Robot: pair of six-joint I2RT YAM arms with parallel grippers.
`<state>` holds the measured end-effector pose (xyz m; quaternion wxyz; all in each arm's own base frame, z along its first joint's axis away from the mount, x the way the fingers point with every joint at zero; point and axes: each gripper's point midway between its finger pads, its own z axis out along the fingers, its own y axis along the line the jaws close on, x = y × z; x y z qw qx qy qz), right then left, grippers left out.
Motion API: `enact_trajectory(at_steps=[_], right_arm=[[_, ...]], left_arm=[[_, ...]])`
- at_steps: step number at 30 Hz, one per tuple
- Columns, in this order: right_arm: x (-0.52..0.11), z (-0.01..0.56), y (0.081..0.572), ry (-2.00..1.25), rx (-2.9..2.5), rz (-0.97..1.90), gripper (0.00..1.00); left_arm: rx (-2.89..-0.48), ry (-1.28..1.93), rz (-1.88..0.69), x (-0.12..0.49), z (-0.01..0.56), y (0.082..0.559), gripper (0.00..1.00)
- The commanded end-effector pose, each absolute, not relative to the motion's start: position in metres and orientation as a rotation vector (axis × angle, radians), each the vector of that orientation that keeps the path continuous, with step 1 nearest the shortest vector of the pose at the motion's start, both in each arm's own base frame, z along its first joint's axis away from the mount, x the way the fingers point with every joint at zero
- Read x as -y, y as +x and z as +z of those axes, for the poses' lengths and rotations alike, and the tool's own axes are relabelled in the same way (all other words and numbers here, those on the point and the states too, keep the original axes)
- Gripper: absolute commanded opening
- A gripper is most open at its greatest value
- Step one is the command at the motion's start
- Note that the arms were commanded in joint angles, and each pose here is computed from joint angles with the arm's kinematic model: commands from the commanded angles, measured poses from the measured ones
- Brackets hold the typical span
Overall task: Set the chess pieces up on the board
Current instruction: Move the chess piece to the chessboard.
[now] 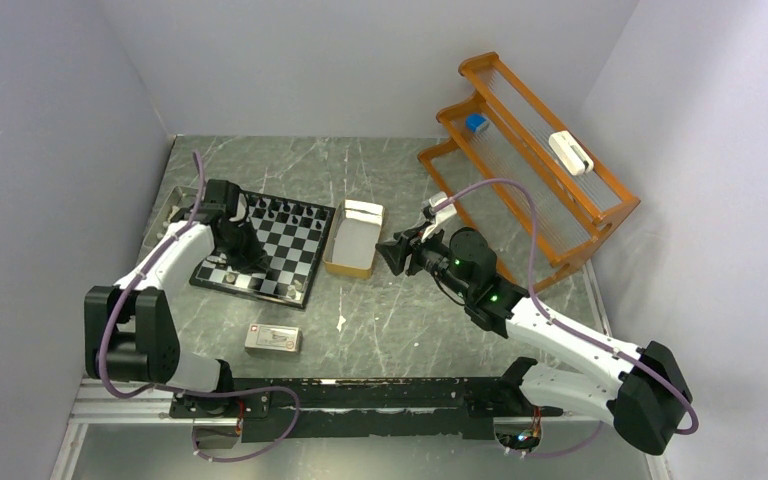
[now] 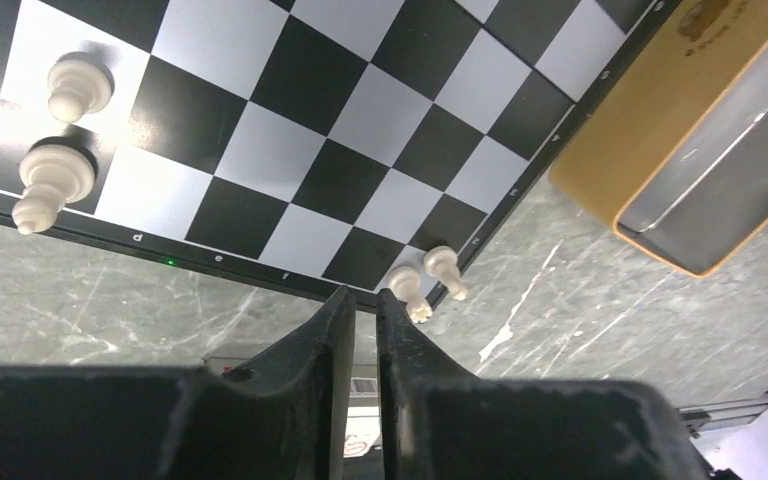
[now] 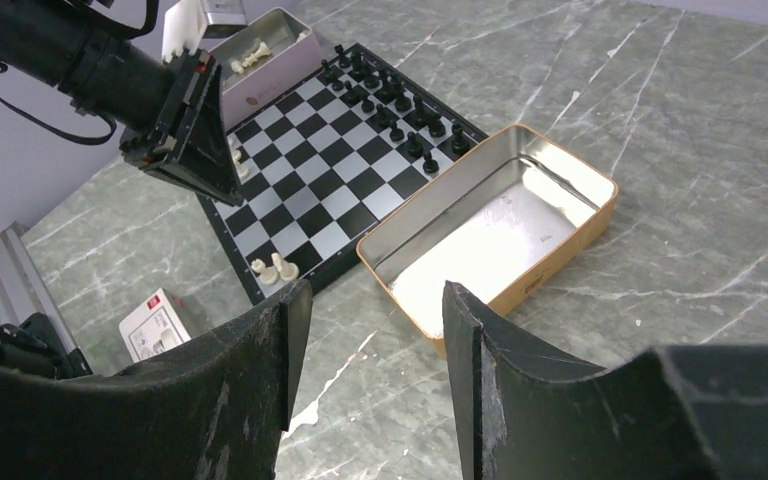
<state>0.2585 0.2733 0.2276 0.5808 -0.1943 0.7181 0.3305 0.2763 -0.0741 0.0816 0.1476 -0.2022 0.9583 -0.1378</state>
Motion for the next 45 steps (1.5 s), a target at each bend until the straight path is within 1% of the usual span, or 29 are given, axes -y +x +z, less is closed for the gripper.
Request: enact_trajectory(at_steps=[1,3,6,8,13,18,27,45], right_arm=[[-0.275,0.235,0.259,-0.450,-1.660,0.784,0.55],[-0.276,0.239,0.259,-0.439,-1.644,0.795,0.55],[-0.276,0.240,0.260,-0.438,-1.638,0.796,0.55],[-0.277,0.240,0.260,-0.443,-1.642,0.792,0.55],[-0.276,0.237,0.260,-0.438,-1.645,0.795,0.54],[-0.276,0.236,0.259,-0.435,-1.650,0.798,0.54],[-0.275,0.237,0.258,-0.426,-1.657,0.806,0.54],[-0.274,0.234,0.256,-0.417,-1.666,0.815,0.54]], left_arm=[[-2.763,-0.486,-0.323,0.066,0.069,0.278,0.17],[-2.767,-0.473,-0.356,0.069,0.062,0.275,0.13],[-2.742,-0.477,-0.470,0.083,0.057,0.272,0.10],[-2.718,-0.468,-0.521,0.089,0.056,0.271,0.10],[-2.714,-0.447,-0.499,0.086,0.053,0.272,0.09],[-2.701,-0.437,-0.543,0.092,0.050,0.272,0.08],[-2.741,-0.438,-0.661,0.109,0.038,0.263,0.05],[-2.767,-0.437,-0.630,0.111,0.030,0.251,0.05]])
